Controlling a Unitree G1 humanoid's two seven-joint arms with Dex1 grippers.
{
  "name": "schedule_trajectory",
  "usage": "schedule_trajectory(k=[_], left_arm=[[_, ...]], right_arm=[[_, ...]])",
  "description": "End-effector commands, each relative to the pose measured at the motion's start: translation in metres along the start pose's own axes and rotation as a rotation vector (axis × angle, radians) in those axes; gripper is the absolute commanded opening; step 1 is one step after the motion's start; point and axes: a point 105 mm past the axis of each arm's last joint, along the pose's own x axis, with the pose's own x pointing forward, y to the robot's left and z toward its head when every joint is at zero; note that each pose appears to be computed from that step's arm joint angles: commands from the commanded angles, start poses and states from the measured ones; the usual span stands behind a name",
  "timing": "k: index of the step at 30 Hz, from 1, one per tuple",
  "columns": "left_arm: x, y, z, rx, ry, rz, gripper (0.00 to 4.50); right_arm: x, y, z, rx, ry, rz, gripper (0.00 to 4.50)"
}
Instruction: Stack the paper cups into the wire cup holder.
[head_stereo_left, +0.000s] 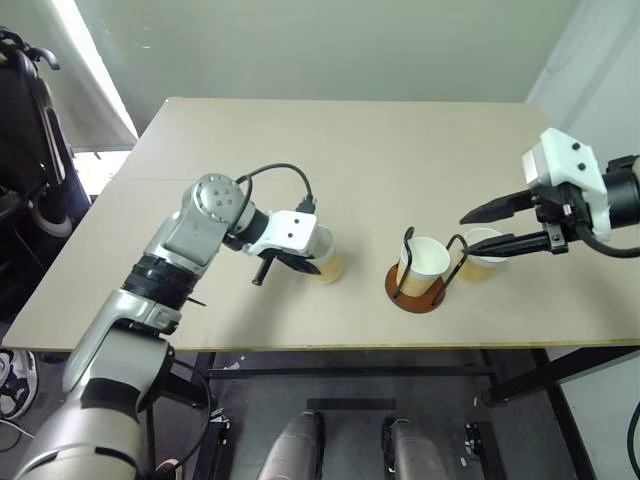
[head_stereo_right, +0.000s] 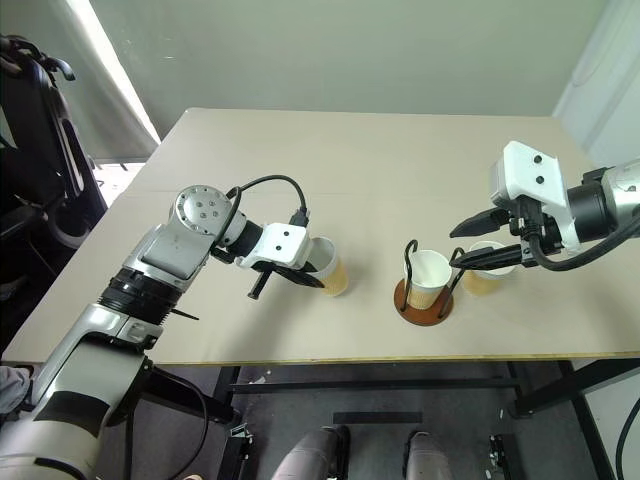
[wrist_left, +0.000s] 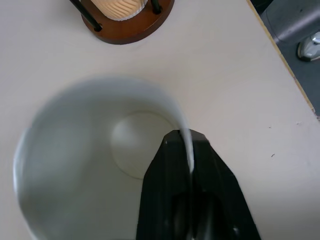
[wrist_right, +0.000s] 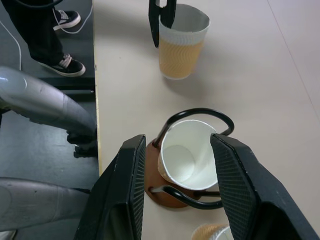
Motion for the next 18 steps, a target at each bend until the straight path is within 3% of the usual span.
schedule_trajectory(k=[1, 14, 18], left_arm=[[-0.016, 0.010, 0.013, 0.027, -0.025, 0.025, 0.04], [-0.025, 0.028, 0.027, 0.070, -0.036, 0.018, 0.04], [-0.031, 0.049, 0.039, 0.089, -0.055, 0.070, 0.04]], right_arm=[[-0.007, -0.002, -0.001, -0.030, 0.025, -0.028, 2.01], [-0.003, 0.003, -0.003, -0.030, 0.024, -0.031, 2.01], [-0.003, 0.003, -0.002, -0.029, 0.022, -0.036, 2.01]])
